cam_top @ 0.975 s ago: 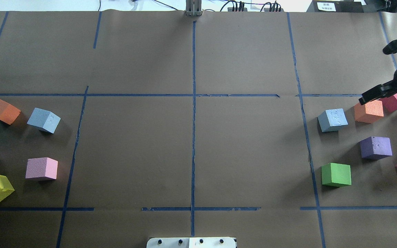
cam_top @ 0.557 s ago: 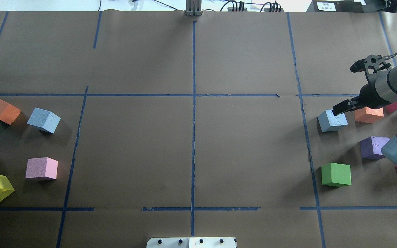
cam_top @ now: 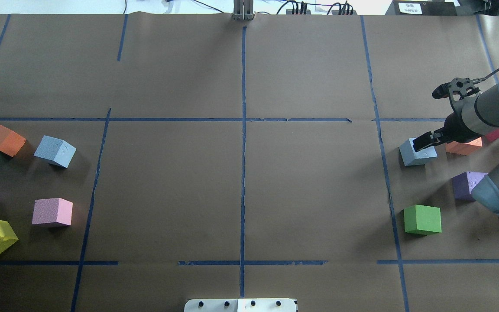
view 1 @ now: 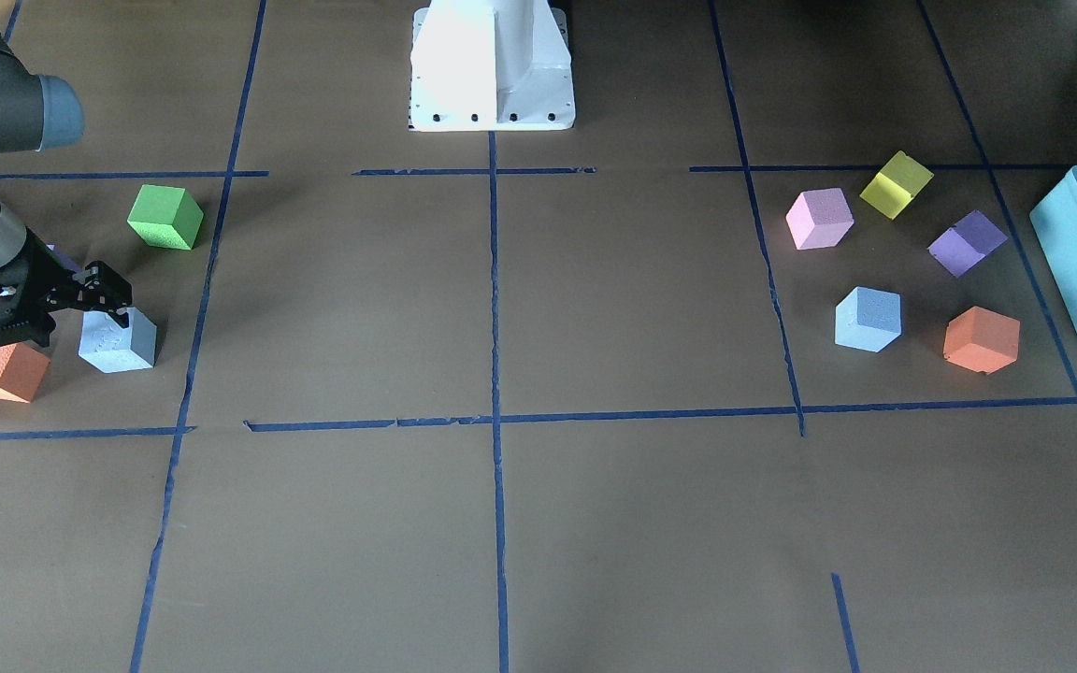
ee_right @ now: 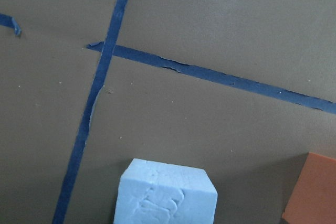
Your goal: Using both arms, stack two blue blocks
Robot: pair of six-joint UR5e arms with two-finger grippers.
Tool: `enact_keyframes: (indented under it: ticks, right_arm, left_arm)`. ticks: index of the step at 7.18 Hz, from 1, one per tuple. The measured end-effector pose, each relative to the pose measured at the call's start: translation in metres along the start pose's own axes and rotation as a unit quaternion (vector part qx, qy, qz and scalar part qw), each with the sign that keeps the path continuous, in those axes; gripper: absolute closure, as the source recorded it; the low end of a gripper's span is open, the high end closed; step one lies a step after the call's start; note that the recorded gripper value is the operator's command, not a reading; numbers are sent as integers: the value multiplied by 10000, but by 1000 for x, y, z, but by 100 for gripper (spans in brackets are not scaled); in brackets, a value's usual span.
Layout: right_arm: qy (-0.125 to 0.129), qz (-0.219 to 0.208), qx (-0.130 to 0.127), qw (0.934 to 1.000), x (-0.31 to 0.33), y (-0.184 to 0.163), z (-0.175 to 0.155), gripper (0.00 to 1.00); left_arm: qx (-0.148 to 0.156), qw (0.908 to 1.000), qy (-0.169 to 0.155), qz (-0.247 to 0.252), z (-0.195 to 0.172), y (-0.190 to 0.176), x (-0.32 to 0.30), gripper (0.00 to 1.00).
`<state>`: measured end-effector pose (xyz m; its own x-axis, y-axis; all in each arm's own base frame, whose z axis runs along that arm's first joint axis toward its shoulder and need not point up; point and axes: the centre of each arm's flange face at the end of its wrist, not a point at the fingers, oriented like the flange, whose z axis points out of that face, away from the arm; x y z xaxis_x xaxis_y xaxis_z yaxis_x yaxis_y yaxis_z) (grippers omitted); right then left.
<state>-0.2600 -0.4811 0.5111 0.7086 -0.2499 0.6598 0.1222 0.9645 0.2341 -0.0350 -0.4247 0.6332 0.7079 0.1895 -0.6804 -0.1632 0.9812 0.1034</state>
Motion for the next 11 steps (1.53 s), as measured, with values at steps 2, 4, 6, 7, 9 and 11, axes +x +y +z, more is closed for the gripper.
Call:
enact_keyframes:
  ticks: [2, 4, 6, 7, 9, 11]
  right_arm:
    - [-18, 17, -13, 10000, -4, -1, 2, 0]
    - [-19, -1, -52, 10000, -8, 0, 6, 0]
    - [19, -12, -168, 9999, -8, 4, 19, 1]
    - [58, -7, -267, 9996, -6, 5, 31, 6]
    - [85, -23, -375, 9993, -11, 2, 47, 61]
    - [76, -32, -390, 9992, -13, 0, 49, 97]
  left_arm:
    - [-8, 10000, 1, -8, 1, 0, -1, 0]
    - [-17, 10000, 2, -18, 1, 0, -1, 0]
    - [-22, 10000, 3, -20, 2, 1, -2, 0]
    - [-24, 10000, 3, -22, 2, 1, -2, 0]
    - [-30, 10000, 4, -28, 3, 1, -3, 0]
    - [-41, 10000, 5, -39, 4, 1, -4, 0]
